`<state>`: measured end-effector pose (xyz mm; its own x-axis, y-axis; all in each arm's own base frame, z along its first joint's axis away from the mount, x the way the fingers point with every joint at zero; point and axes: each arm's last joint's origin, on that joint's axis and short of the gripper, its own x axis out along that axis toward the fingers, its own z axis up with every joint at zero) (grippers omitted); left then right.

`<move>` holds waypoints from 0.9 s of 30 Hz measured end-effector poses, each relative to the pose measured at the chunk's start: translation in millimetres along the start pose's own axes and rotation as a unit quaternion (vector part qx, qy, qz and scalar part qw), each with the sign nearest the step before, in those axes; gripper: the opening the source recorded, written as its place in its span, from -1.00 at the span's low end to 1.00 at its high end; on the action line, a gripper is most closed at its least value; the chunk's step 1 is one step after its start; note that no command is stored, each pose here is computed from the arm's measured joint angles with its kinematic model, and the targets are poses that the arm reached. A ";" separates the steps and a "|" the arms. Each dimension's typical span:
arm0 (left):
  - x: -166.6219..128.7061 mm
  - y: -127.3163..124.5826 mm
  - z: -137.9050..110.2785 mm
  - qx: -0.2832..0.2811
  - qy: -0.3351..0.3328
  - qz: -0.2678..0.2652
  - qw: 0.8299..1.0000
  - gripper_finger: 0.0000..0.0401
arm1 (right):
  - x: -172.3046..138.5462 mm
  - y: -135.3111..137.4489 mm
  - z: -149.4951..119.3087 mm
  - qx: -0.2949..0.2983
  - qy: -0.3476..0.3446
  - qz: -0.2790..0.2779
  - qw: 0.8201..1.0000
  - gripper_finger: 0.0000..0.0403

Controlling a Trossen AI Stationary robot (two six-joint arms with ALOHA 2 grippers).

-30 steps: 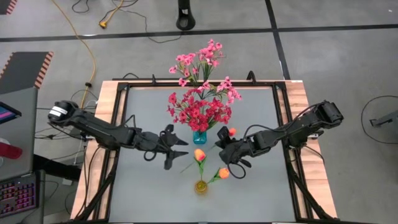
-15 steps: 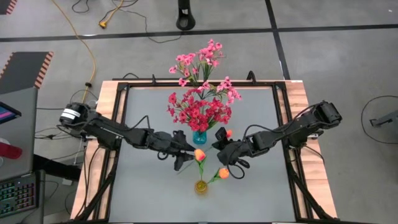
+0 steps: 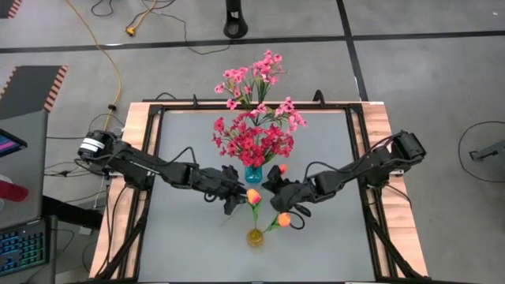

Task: Sort flowers into vase by color
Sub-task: Put the orange flower into the yellow vase

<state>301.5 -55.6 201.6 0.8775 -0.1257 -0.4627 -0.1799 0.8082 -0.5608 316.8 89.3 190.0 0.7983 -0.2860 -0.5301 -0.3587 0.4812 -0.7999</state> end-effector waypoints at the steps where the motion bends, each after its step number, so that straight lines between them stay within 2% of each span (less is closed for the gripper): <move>1: 0.0 0.5 -0.6 -0.003 0.003 0.003 1.000 -0.13 | 0.0 -0.7 0.5 0.002 -0.002 -0.003 1.000 -0.81; 17: 0.0 0.7 -1.0 -0.090 0.016 -0.006 0.996 -0.13 | 0.8 -9.6 4.9 0.027 -0.029 -0.037 0.999 -0.81; 24: 0.1 2.6 0.5 -0.093 0.013 -0.004 0.996 -0.14 | 0.8 -9.4 4.8 0.027 -0.029 -0.036 0.999 -0.81; 27: 0.1 2.7 0.6 -0.088 0.013 -0.004 0.996 -0.21 | 0.8 -9.4 4.8 0.027 -0.029 -0.036 0.999 -0.81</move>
<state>301.3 -53.1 200.5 0.8677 -0.1477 -0.4747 -0.2508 0.6944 -0.6745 323.1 88.5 198.4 0.8481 -0.2732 -0.4540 -0.2752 0.5050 -0.8180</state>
